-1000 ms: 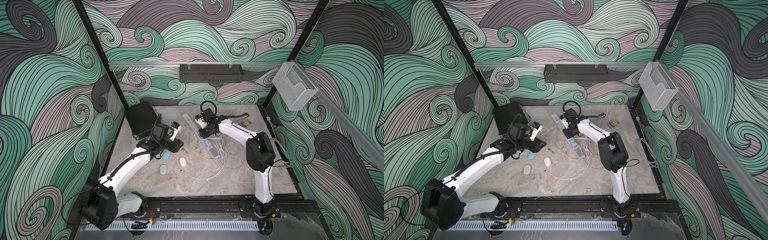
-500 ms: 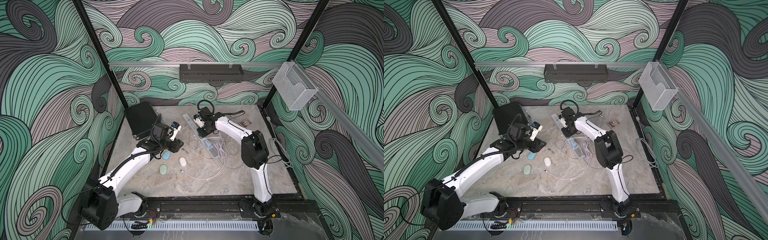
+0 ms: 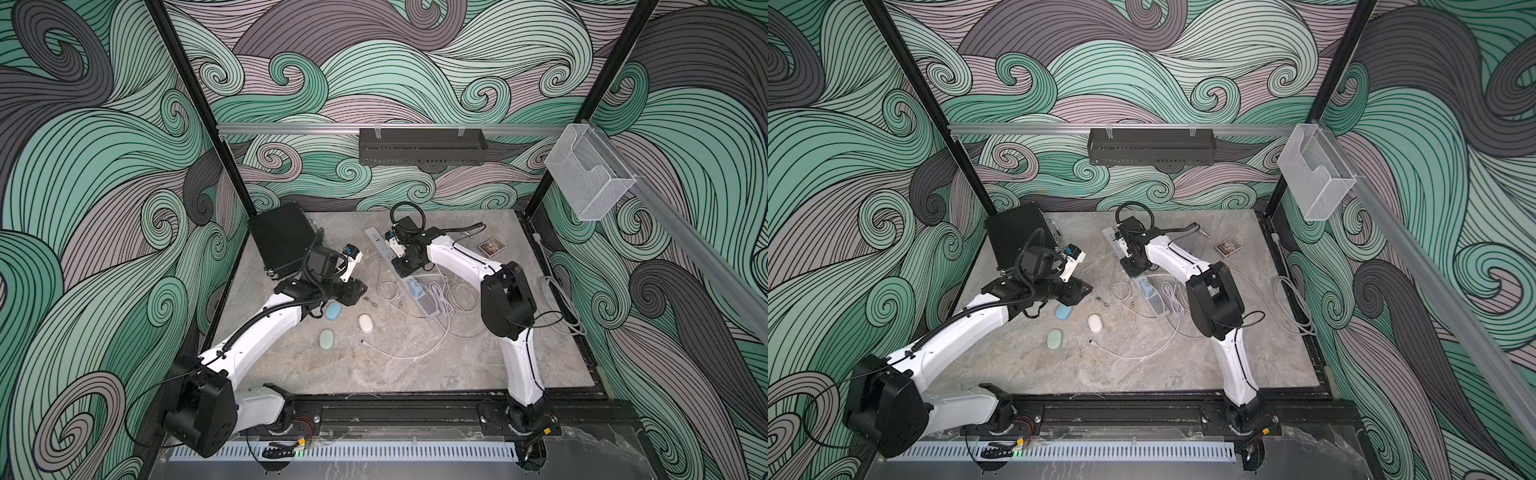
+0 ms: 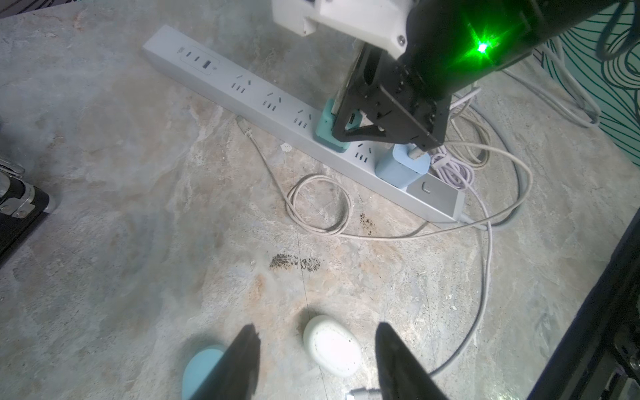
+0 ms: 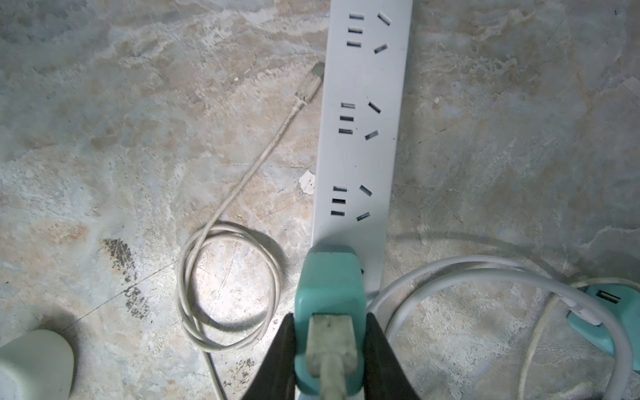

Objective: Charge the bluetooth headset
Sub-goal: Insert the plug into the socket.

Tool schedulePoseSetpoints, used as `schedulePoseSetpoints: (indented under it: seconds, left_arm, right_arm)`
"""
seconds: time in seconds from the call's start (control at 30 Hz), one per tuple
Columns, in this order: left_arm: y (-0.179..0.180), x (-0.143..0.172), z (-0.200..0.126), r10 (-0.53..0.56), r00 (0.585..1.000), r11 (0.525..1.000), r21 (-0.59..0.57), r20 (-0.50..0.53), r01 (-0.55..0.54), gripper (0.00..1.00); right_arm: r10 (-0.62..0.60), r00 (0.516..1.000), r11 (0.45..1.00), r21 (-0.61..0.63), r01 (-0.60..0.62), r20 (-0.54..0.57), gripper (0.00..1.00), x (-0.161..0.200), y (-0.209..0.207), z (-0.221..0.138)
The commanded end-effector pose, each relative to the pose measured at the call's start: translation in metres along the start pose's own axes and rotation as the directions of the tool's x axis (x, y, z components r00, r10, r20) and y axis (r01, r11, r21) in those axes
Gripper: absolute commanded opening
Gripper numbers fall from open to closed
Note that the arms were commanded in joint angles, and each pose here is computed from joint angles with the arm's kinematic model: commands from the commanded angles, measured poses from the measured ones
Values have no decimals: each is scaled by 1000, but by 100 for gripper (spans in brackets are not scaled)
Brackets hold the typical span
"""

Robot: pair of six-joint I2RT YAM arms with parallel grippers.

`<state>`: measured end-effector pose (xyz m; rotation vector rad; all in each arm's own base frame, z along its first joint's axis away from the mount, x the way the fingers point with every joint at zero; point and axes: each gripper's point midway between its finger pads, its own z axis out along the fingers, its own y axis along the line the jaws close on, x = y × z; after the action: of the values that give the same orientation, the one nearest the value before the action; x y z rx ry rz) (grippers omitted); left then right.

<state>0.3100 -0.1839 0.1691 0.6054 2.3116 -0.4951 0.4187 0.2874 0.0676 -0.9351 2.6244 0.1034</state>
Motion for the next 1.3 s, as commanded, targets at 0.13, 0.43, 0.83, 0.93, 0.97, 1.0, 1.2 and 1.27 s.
schedulePoseSetpoints:
  seconds: [0.13, 0.43, 0.83, 0.93, 0.97, 1.0, 1.2, 1.27]
  left_arm:
    - [3, -14, -7, 14, 1000, 1000, -19, 21, -14, 54]
    - [5, -13, -5, 13, 1000, 1000, -23, 18, -13, 54]
    - [5, -13, -3, 12, 1000, 1000, -22, 16, -12, 54]
    - [5, -12, -4, 13, 1000, 1000, -23, 18, -13, 54]
    - [5, -12, -4, 12, 1000, 1000, -24, 16, -12, 54]
    - [5, -12, -4, 13, 1000, 1000, -23, 17, -13, 54]
    - [7, -10, -4, 10, 1000, 999, -32, 13, -10, 54]
    - [7, -10, -4, 8, 1000, 999, -32, 14, -8, 54]
  right_arm:
    - [-43, 937, 997, -72, 18, -348, 0, 110, 29, 65]
    - [-35, 949, 953, -298, -63, -314, 0, 101, 43, 61]
    - [-14, 935, 995, -95, -21, -354, 0, 112, 36, 67]
    - [9, 939, 993, -109, -49, -344, 0, 112, 38, 70]
    - [10, 940, 991, -122, -55, -341, 0, 111, 39, 70]
    - [15, 941, 989, -136, -64, -337, 0, 108, 39, 71]
    - [43, 961, 986, -146, -85, -272, 0, 83, 30, 55]
    - [60, 969, 985, -144, -97, -238, 5, 72, 25, 45]
